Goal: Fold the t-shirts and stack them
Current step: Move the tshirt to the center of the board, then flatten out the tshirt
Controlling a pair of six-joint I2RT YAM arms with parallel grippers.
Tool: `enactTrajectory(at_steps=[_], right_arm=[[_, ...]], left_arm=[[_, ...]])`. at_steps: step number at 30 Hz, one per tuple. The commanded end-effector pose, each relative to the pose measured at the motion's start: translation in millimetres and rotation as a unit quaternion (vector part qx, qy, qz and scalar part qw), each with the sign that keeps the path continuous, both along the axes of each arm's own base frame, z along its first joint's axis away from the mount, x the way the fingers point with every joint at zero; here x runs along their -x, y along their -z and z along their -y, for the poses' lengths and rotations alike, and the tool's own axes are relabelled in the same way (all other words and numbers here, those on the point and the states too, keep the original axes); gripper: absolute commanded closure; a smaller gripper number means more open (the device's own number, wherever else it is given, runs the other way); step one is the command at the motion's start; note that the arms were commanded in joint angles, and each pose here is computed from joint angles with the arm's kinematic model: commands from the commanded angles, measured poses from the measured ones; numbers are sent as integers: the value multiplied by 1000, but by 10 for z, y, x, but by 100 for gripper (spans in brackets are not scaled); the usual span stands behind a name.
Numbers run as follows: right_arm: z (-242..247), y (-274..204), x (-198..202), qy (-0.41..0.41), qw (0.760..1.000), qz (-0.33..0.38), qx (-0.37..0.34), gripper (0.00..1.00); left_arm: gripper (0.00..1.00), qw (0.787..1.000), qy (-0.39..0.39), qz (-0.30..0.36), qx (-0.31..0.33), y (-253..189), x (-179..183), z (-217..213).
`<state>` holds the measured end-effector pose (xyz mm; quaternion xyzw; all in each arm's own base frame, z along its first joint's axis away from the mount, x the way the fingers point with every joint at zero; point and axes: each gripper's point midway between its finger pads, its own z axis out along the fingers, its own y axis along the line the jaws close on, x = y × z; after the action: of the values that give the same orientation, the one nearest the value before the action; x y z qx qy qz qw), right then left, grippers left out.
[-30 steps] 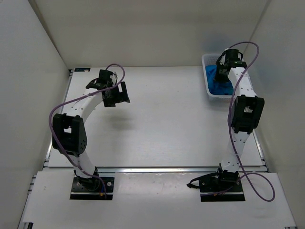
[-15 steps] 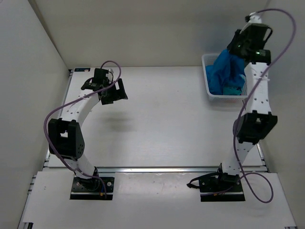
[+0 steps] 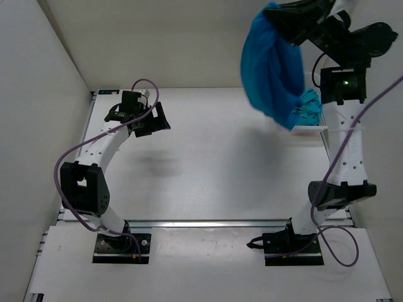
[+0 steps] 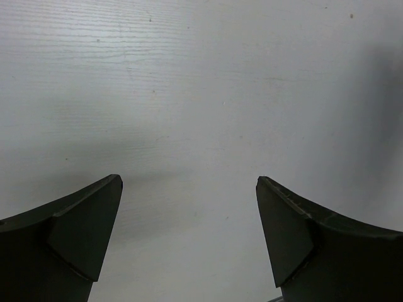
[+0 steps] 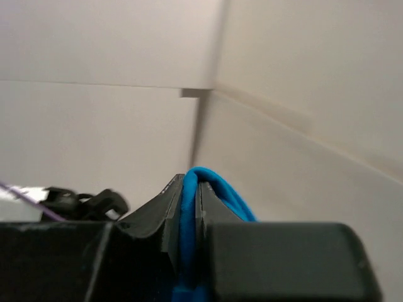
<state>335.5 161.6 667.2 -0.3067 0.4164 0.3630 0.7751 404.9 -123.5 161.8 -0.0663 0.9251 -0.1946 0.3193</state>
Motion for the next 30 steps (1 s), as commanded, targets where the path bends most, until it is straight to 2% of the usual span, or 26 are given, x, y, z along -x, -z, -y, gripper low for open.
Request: enactTrajectory(at_steps=[1,5,8,10,11,12,13,14,15,16,17,18,19,21,22,26,28,30], right_arm=[[-320,114,66,-110,994,-6,20,100],[-336,61,160,-124,992,1,15,100],[-154,176,48,-99,994,-49,-6,100],[-13,669,-223,-86,988,-124,-15,100],[114,738,-211,-64,989,-131,-24,100],[205,1164,-455,-42,981,-185,-37,100],[309,1609,-578,-18,973,-227,-37,94],[401,1850,-621,3,964,-264,-40,71],[480,2290,-729,30,950,-308,-38,60],[533,2768,-819,58,929,-364,-34,36],[575,3140,-835,81,902,-423,-35,18],[655,3447,-891,121,879,-462,-23,6],[756,3563,-953,168,872,-460,-4,1],[837,3843,-937,231,838,-493,38,1],[912,3881,-971,263,832,-485,54,1],[983,4036,-946,282,822,-489,75,1],[1025,4198,-1017,313,807,-487,113,1],[917,4387,-1149,347,784,-485,172,1]], left_arm=[[1,999,1,49,14,-327,17,-12],[2,999,-12,52,8,-345,33,-78],[1,999,-10,50,10,-324,60,-52],[1,999,-14,51,6,-327,47,-65],[1,999,-13,51,5,-327,52,-73],[2,999,-17,44,0,-280,64,-97],[1,999,-21,47,-2,-285,63,-108],[1,999,-25,38,-6,-242,82,-135],[1,999,-33,36,-11,-228,71,-185],[2,999,-37,29,-16,-199,102,-180],[2,998,-46,24,-26,-130,96,-219],[1,998,-51,16,-30,-85,114,-251],[1,998,-59,10,-34,-50,113,-286],[2,998,-61,-4,-35,4,132,-278],[1,997,-65,-6,-36,27,121,-299],[1,996,-66,-28,-52,202,287,-228],[2,993,-84,-50,-62,382,468,-292],[1,991,-112,-63,-45,465,553,-364]])
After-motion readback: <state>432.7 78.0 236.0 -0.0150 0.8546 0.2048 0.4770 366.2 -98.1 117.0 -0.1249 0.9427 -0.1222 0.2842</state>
